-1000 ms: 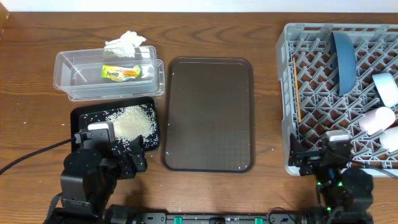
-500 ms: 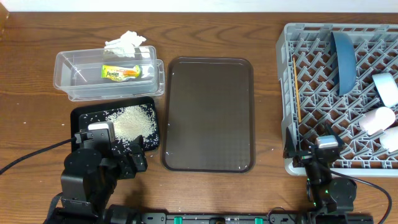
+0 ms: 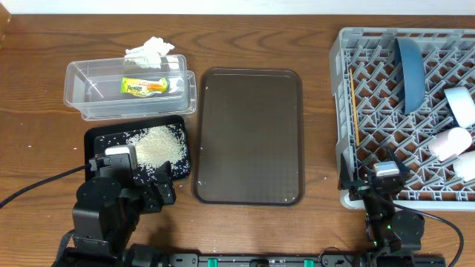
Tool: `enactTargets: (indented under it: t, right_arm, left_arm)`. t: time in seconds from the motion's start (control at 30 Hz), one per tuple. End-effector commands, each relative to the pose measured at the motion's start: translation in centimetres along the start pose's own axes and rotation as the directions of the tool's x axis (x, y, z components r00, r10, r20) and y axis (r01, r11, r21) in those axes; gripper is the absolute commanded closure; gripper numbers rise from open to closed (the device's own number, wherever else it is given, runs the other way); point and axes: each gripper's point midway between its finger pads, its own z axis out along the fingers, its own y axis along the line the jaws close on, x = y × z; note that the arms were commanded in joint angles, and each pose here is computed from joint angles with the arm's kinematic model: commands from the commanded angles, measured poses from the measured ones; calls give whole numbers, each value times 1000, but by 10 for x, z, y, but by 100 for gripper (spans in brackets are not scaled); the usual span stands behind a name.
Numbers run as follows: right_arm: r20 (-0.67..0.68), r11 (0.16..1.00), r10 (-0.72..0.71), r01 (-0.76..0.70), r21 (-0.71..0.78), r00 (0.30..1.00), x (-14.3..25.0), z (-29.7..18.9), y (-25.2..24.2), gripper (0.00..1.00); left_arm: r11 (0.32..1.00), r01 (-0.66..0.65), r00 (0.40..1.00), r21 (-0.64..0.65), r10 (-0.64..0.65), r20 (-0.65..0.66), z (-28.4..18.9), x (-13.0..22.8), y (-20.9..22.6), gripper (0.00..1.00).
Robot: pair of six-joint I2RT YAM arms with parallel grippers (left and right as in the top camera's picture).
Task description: Sort waste into correct bins and load items into the dishwasher rack
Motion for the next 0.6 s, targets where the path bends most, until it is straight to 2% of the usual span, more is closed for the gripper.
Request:
enactTargets:
  t: [0.0,0.57]
  right_arm:
    - [1,1000,-14,14,-1,1000,0,0,1,1]
    - [1,1000,-14,14,-1,1000,0,0,1,1]
  left_arm:
    - [1000,-10,1000,-19,10,5,1,0,4,0]
    - [1000,-10,1000,-19,10,4,1,0,4,0]
